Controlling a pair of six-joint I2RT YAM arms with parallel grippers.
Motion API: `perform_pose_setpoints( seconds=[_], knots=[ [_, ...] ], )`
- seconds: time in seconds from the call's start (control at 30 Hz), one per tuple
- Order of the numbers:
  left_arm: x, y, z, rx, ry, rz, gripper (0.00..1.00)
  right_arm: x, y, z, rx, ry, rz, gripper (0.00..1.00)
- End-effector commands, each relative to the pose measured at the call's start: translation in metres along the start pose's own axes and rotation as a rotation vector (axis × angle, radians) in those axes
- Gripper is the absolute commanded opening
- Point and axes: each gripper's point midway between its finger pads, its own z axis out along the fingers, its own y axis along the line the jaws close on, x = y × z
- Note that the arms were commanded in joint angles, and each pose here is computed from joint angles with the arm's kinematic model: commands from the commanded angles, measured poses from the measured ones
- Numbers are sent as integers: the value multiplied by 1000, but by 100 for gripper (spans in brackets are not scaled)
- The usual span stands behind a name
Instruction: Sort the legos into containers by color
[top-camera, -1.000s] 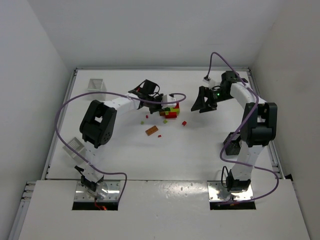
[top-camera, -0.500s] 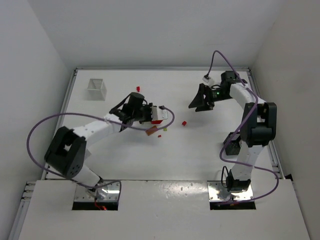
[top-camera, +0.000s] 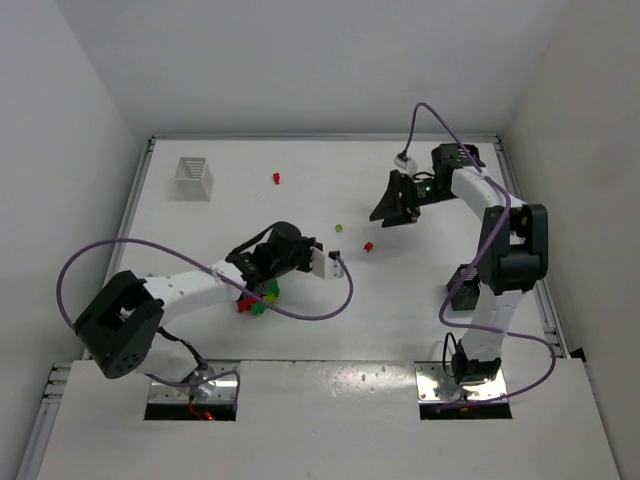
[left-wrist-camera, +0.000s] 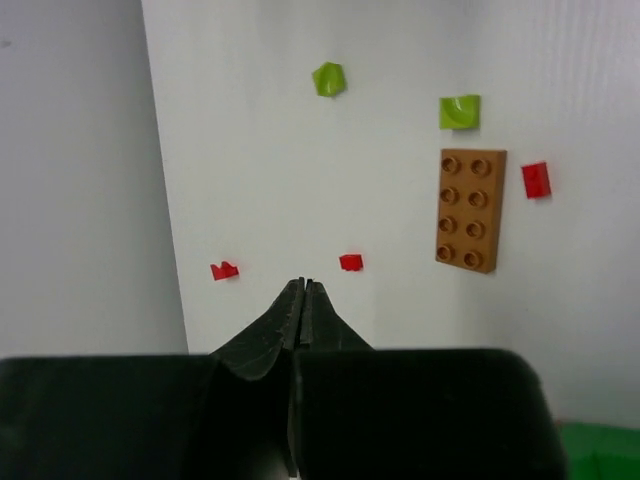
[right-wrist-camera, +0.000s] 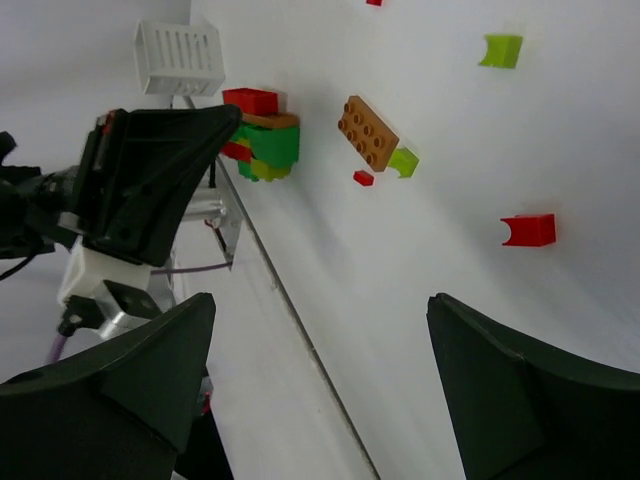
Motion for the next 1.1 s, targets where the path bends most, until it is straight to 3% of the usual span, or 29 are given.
perform_pose_setpoints(
  seconds=[0.0, 0.03, 0.07, 0.13, 0.17, 0.23, 0.3, 0.37, 0.5, 0.6, 0.77, 0.9, 1.07],
  knots=[
    [-21, 45, -3, -92, -40, -110, 5, 5, 17, -3, -33, 18, -78, 87],
    [-11, 37, -5, -28, -5, -213, 11, 11, 20, 1, -39, 40, -92, 87],
    [-21, 59, -9, -41, -39, -274, 20, 10, 22, 3, -13, 59, -131, 87],
    [-12, 62, -19, -21, 7, -455, 25, 21, 27, 3, 25, 108, -232, 87],
    [-10, 83, -32, -46, -12, -529, 29, 28, 27, 8, 81, 144, -286, 87],
    [12, 72, -52, 16, 38, -680, 36, 31, 30, 8, 157, 132, -422, 87],
    [9, 73, -80, 28, 10, -731, 46, 41, 38, 17, 168, 161, -505, 88],
    [19, 41, -98, 125, 44, -781, 53, 49, 43, 24, 148, 192, -568, 88],
    [14, -10, -123, 316, 57, -790, 54, 62, 57, 45, 129, 261, -682, 88],
    [14, -25, -126, 361, 81, -836, 54, 68, 73, 65, 108, 305, -822, 88],
    [53, 3, -129, 145, 136, -1024, 54, 72, 112, 105, 37, 310, -1134, 90],
    [97, 28, -146, -20, 201, -1201, 61, 79, 125, 140, -37, 300, -1363, 91],
    [122, 46, -163, -97, 216, -1336, 66, 85, 151, 190, -166, 257, -1519, 91]
  ],
)
